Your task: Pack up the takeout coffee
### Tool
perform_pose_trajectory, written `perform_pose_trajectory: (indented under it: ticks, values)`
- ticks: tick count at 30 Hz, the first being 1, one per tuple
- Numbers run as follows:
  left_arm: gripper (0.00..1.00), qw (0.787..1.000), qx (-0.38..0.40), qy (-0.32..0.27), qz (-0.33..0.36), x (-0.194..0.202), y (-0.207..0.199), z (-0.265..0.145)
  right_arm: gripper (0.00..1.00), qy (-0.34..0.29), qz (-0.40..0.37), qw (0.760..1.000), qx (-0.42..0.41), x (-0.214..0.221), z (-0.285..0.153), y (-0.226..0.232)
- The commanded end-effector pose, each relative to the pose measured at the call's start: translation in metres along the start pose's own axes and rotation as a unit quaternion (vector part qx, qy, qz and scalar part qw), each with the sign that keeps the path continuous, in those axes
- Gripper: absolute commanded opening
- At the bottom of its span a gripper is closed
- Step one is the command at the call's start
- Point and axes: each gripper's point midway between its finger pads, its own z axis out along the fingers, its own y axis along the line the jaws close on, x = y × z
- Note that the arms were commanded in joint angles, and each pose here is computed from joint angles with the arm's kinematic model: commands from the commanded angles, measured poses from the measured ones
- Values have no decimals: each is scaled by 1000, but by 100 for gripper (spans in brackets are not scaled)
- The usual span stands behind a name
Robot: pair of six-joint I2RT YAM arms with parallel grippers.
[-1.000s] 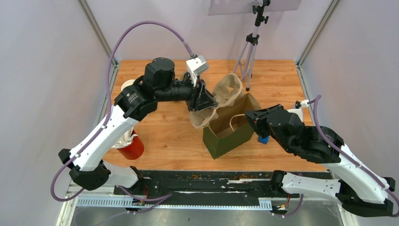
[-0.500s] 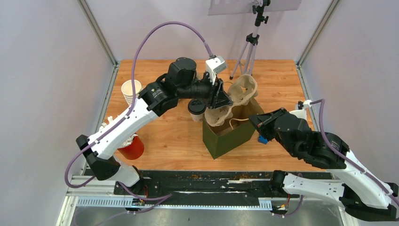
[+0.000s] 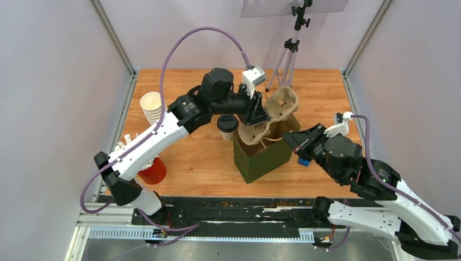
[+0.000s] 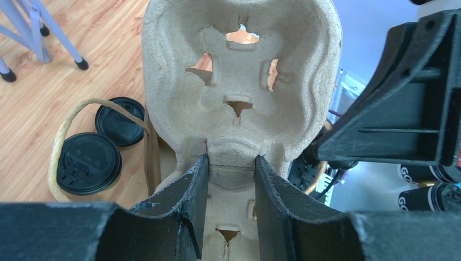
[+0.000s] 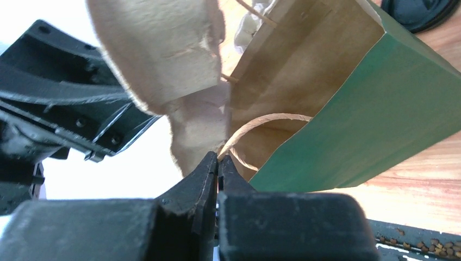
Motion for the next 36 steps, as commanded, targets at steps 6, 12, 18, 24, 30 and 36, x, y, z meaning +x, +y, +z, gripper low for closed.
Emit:
perform_pose_trajectory:
  ticks: [6, 12, 18, 24, 30, 36]
  values:
    - [31, 1000, -11, 5, 15, 7, 8, 12, 0, -8, -80, 992, -93, -4, -12, 12]
    - [31, 1000, -10, 24, 12, 22, 9, 17, 0, -15, -70, 992, -106, -5, -16, 6]
    - [31, 999, 2, 43, 26, 40, 1, 19, 0, -13, -75, 992, -98, -1, -11, 2]
    - [31, 996, -24, 68, 48, 57, 11, 23, 0, -9, -88, 989, -116, 4, -10, 5]
    - [29, 995, -47, 67, 59, 55, 19, 27, 0, -11, -98, 984, -147, 5, -17, 2]
    - [29, 995, -39, 62, 71, 56, 16, 38, 0, -16, -84, 984, -154, 3, -22, -5]
